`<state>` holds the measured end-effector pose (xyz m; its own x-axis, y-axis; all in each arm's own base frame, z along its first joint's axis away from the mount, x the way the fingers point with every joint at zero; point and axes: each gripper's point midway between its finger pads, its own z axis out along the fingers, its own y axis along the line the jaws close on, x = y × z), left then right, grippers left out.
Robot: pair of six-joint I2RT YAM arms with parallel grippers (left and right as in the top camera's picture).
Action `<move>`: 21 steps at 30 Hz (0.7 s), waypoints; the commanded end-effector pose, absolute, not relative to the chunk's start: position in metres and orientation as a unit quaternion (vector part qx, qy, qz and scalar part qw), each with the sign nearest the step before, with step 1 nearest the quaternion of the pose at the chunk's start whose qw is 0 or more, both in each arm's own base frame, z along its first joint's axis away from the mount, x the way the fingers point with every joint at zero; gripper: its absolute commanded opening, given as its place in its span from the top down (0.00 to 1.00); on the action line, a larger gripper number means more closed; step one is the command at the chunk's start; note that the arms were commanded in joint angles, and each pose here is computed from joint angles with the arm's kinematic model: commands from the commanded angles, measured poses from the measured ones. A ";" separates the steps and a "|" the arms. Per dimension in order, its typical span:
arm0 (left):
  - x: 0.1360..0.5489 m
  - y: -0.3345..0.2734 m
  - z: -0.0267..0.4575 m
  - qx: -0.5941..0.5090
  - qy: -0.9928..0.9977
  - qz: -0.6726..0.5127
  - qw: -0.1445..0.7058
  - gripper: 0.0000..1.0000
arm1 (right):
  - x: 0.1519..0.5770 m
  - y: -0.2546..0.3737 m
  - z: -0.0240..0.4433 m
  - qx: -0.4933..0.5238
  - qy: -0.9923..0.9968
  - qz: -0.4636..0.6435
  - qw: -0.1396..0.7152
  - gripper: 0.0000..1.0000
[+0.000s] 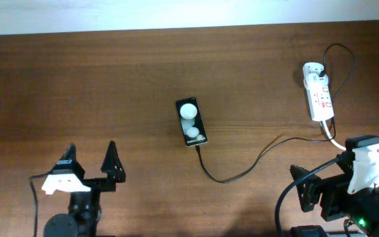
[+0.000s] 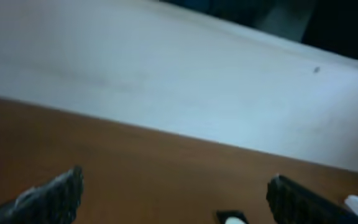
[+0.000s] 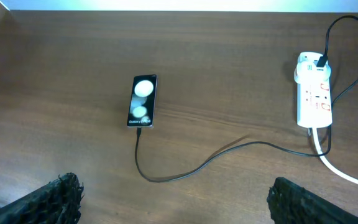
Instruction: Plug charger to phone and switch on socket
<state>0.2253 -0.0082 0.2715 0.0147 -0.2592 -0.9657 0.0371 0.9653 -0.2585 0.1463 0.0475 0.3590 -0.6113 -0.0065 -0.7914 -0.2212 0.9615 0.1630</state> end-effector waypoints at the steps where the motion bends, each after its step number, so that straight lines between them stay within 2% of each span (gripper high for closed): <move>1: 0.227 -0.001 0.262 -0.107 0.648 -0.127 0.743 0.01 | 0.146 0.048 0.360 -0.068 0.888 0.122 0.438 0.02; 9: 0.240 0.014 0.228 -0.153 0.614 -0.128 0.764 0.01 | 0.146 0.048 0.360 -0.068 0.888 0.122 0.438 0.01; 12: 0.243 0.020 0.209 -0.169 0.635 -0.112 0.746 0.01 | 0.146 0.048 0.360 -0.068 0.888 0.122 0.438 0.01; 16: 0.246 0.013 0.157 -0.156 0.717 -0.098 0.672 0.01 | 0.146 0.048 0.360 -0.068 0.888 0.122 0.438 0.01; 21: 0.246 0.010 0.156 -0.142 0.721 -0.096 0.672 0.01 | 0.146 0.048 0.360 -0.068 0.888 0.122 0.438 0.01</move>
<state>0.2458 0.0117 0.1578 -0.0482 -0.3517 -0.9349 -0.0868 0.9339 -0.3469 0.1463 0.0475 0.3590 -0.6113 -0.0065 -0.7914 -0.2212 0.9615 0.1630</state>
